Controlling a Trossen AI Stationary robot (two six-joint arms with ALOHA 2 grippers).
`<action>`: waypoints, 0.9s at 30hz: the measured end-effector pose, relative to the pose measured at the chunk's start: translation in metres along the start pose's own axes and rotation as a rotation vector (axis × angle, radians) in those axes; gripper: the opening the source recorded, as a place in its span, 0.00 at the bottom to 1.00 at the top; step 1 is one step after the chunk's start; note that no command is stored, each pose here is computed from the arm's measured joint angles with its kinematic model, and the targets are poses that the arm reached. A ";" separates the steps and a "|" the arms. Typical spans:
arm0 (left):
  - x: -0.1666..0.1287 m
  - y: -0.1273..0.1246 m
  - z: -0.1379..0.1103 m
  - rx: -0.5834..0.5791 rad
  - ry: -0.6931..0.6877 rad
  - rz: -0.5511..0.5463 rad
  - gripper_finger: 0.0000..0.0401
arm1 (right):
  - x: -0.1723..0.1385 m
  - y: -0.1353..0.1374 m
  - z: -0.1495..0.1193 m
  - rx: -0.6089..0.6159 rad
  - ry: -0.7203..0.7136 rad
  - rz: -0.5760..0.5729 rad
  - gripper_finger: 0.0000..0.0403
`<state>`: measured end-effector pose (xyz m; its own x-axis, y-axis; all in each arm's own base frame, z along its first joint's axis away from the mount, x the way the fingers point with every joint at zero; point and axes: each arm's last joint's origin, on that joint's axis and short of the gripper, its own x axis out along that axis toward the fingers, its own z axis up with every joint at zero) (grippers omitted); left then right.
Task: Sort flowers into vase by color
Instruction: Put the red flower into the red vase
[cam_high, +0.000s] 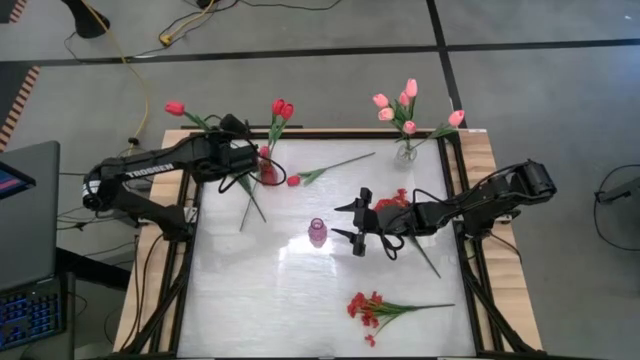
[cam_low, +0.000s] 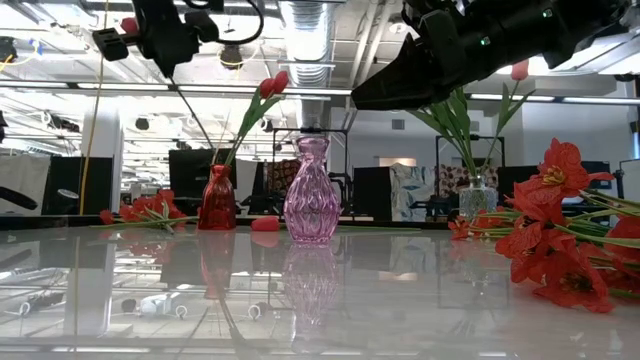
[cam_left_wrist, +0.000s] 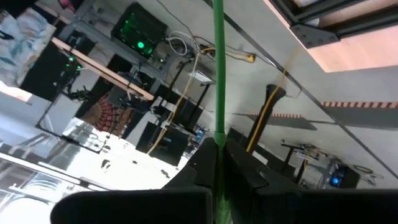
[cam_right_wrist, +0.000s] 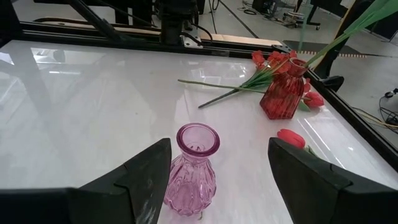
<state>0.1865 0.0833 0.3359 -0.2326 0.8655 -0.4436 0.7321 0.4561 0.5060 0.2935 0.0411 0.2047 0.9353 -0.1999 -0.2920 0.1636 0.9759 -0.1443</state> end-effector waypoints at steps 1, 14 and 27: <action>-0.001 0.000 0.001 0.002 -0.008 0.002 0.00 | 0.000 0.000 0.000 0.000 0.000 0.000 0.73; 0.000 0.006 0.011 0.028 -0.041 0.024 0.00 | 0.000 0.000 0.000 0.000 0.000 0.000 0.73; 0.009 0.001 0.018 0.061 0.012 0.020 0.00 | 0.000 0.000 0.000 0.000 0.000 0.000 0.73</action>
<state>0.1968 0.0875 0.3188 -0.2250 0.8767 -0.4251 0.7740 0.4258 0.4687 0.2935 0.0411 0.2048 0.9354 -0.1998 -0.2918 0.1634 0.9760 -0.1442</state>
